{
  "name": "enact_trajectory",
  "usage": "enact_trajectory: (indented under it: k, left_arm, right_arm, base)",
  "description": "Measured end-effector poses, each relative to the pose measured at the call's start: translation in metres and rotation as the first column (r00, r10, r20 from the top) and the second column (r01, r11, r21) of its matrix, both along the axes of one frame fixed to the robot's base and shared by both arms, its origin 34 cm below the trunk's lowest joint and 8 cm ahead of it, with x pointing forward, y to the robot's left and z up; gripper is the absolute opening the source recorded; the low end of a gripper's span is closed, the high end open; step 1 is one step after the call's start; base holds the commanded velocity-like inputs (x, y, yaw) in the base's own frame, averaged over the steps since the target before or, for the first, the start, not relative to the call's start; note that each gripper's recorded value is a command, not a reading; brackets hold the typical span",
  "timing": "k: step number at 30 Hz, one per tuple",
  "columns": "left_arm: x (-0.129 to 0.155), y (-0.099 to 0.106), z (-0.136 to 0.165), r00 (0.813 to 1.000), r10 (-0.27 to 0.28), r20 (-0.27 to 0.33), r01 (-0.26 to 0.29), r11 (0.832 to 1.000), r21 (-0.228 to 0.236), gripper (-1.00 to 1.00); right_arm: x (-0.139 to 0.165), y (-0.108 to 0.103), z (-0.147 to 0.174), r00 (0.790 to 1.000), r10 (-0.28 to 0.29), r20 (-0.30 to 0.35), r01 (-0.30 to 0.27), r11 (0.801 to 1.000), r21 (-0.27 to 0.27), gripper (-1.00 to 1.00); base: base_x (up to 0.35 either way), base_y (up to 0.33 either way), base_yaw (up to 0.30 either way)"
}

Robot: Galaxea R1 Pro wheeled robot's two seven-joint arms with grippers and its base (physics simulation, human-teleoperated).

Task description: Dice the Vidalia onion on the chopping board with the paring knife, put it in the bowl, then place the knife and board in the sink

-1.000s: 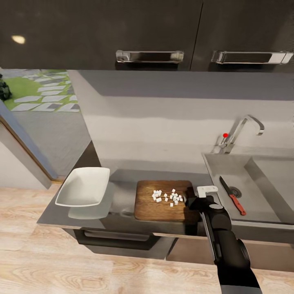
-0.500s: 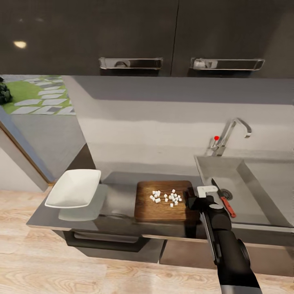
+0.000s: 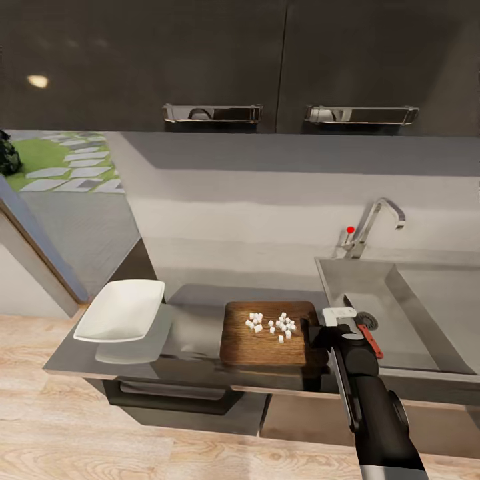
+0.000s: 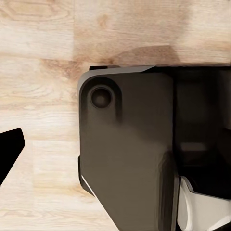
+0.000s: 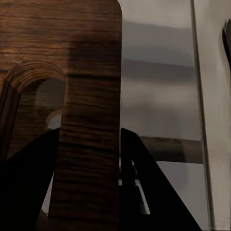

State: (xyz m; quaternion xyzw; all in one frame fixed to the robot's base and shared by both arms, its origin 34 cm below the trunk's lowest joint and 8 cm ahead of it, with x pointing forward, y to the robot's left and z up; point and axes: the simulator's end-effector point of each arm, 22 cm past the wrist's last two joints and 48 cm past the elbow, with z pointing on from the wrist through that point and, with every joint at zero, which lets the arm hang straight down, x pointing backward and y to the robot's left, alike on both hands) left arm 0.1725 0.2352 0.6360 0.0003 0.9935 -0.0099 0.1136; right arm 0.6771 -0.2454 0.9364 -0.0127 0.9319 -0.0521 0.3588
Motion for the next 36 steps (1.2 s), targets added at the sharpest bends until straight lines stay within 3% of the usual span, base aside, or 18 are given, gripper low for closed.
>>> enact_trajectory:
  k: [17,36]
  left_arm:
    - [0.010,0.000,0.002,1.000,0.000,0.027,0.000,1.000,0.000,1.00]
    - [0.021,0.000,0.004,0.998,0.001,0.056,-0.001,1.000,0.001,1.00]
  right_arm:
    - [-0.002,-0.001,0.012,1.000,-0.007,0.003,0.007,1.000,0.002,-1.00]
    - [-0.001,-0.001,0.029,0.999,-0.007,0.034,0.007,1.000,0.001,-1.00]
  base:
    - [0.000,0.011,0.000]
    - [0.000,0.282,0.000]
